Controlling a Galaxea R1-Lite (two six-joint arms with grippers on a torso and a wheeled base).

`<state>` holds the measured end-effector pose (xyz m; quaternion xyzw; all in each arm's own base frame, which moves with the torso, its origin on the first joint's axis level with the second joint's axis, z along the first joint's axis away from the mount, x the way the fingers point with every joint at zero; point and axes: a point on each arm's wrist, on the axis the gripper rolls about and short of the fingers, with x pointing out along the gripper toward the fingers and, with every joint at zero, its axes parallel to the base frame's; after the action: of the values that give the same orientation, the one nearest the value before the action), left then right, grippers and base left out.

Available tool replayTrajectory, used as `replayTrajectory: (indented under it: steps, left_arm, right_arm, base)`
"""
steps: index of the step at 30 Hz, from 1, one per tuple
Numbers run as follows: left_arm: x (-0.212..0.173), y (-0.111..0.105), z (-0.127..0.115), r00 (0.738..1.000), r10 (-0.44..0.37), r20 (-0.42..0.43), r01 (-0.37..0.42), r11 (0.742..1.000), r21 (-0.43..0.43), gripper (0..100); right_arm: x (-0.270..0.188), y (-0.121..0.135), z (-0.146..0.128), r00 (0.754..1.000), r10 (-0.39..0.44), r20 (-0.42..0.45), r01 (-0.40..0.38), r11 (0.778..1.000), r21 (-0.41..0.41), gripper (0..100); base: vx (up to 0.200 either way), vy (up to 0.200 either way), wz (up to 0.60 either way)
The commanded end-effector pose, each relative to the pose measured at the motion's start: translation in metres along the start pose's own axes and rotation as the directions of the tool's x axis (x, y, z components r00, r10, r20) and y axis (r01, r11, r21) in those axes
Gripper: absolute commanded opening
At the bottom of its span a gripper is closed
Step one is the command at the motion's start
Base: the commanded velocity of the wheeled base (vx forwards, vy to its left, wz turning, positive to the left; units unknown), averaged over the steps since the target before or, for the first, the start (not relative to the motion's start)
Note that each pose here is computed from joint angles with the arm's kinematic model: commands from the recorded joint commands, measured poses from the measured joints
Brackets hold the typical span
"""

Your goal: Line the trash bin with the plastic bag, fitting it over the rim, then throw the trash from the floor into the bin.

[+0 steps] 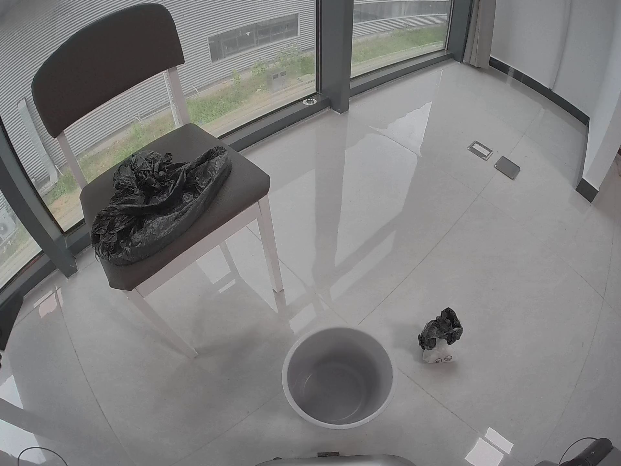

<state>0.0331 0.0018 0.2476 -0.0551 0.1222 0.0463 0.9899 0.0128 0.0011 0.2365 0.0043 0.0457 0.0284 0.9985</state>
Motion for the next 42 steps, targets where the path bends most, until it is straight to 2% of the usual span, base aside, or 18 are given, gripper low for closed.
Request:
replayTrajectory:
  steps: [1,3,4,9,11,12,14,16,18,22,29,35,36,39,42]
  left_arm:
    - [0.125,-0.005,0.055,0.904,0.134,-0.406,-0.159,0.987,-0.029,100]
    - [0.135,-0.004,0.057,0.896,0.138,-0.422,-0.168,0.985,-0.035,100]
    - [0.156,-0.005,0.059,0.88,0.141,-0.453,-0.187,0.981,-0.056,100]
    - [0.203,-0.003,0.054,0.836,0.155,-0.526,-0.233,0.969,-0.085,100]
    - [0.207,-0.001,0.052,0.831,0.16,-0.532,-0.241,0.967,-0.086,100]
    - [0.219,0.005,0.046,0.807,0.173,-0.565,-0.265,0.961,-0.084,100]
    - [0.224,0.006,0.042,0.797,0.168,-0.58,-0.266,0.96,-0.086,100]
    - [0.23,0.008,0.041,0.798,0.136,-0.586,-0.251,0.961,-0.118,100]
    - [0.237,0.009,0.043,0.812,0.102,-0.574,-0.233,0.959,-0.16,100]
    - [0.256,0.017,0.039,0.811,0.117,-0.573,-0.264,0.947,-0.181,100]
    - [0.287,0.021,0.048,0.844,0.114,-0.525,-0.269,0.936,-0.229,100]
    - [0.299,0.019,0.047,0.844,0.102,-0.527,-0.269,0.93,-0.25,100]
    - [0.306,0.015,0.042,0.836,0.092,-0.541,-0.262,0.933,-0.246,100]
    - [0.312,0.013,0.041,0.835,0.089,-0.544,-0.26,0.934,-0.246,100]
    - [0.32,0.012,0.042,0.838,0.086,-0.539,-0.272,0.922,-0.275,100]
  right_arm:
    - [0.044,-0.001,0.017,0.986,0.011,-0.167,-0.009,1.0,0.014,100]
    - [0.044,-0.001,0.016,0.985,0.008,-0.17,-0.005,1.0,0.015,100]
    - [0.043,-0.002,0.017,0.986,-0.003,-0.169,0.005,1.0,0.013,100]
    - [0.043,-0.003,0.025,0.988,-0.05,-0.147,0.05,0.999,-0.007,100]
    - [0.044,-0.003,0.026,0.988,-0.053,-0.147,0.053,0.999,-0.007,100]
    - [0.046,-0.003,0.028,0.987,-0.059,-0.15,0.059,0.998,-0.006,100]
    - [0.048,-0.003,0.027,0.986,-0.061,-0.155,0.061,0.998,-0.007,100]
    - [0.05,-0.003,0.027,0.984,-0.061,-0.165,0.06,0.998,-0.008,100]
    - [0.053,-0.003,0.03,0.985,-0.061,-0.162,0.06,0.998,-0.01,100]
    - [0.057,-0.004,0.039,0.987,-0.061,-0.152,0.06,0.998,-0.013,100]
    - [0.059,-0.004,0.042,0.987,-0.059,-0.147,0.057,0.998,-0.019,100]
    - [0.058,-0.003,0.042,0.988,-0.059,-0.146,0.057,0.998,-0.019,100]
    - [0.058,-0.003,0.042,0.988,-0.059,-0.146,0.057,0.998,-0.02,100]
    - [0.058,-0.003,0.042,0.987,-0.059,-0.147,0.056,0.998,-0.029,100]
    - [0.056,-0.003,0.042,0.988,-0.061,-0.141,0.055,0.997,-0.047,100]
  base:
    - [0.0,0.0,0.0]
    - [0.0,0.0,0.0]
    - [0.0,0.0,0.0]
    - [0.0,0.0,0.0]
    - [0.0,0.0,0.0]
    - [0.0,0.0,0.0]
    - [0.0,0.0,0.0]
    - [0.0,0.0,0.0]
    - [0.0,0.0,0.0]
    - [0.0,0.0,0.0]
    - [0.0,0.0,0.0]
    - [0.0,0.0,0.0]
    - [0.0,0.0,0.0]
    - [0.0,0.0,0.0]
    - [0.0,0.0,0.0]
